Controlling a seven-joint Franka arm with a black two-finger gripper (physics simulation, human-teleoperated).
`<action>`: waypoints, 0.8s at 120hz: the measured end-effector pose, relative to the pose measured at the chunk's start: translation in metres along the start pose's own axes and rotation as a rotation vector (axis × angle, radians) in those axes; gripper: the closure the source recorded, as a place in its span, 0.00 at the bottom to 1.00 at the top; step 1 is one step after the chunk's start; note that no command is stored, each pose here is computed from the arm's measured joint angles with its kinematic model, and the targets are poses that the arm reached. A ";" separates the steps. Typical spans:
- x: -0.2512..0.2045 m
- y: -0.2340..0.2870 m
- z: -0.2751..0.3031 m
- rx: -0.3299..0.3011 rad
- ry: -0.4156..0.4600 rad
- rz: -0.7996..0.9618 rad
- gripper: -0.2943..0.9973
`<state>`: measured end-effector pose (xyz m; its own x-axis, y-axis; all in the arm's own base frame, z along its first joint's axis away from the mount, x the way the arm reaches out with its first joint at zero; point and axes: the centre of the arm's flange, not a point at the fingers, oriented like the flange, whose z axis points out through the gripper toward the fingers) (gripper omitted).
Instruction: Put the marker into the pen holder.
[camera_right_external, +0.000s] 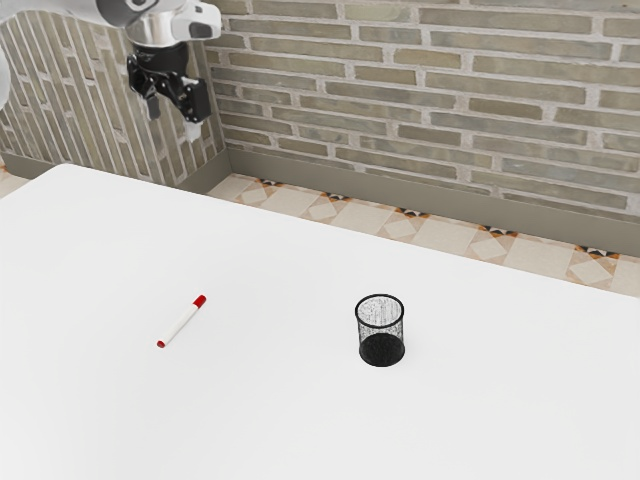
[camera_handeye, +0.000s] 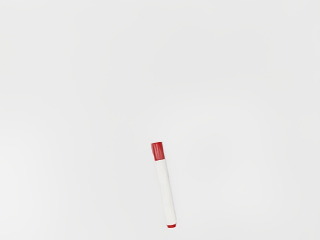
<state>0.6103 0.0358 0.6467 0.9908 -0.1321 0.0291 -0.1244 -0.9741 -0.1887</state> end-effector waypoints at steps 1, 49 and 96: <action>0.000 0.001 0.000 -0.001 0.000 0.002 0.23; -0.049 0.005 0.125 -0.181 -0.213 0.005 0.23; -0.155 -0.017 0.309 -0.181 -0.213 0.009 0.23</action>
<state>0.4758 0.1299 0.3420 0.9761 -0.1184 -0.1824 -0.1221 -0.9925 -0.0093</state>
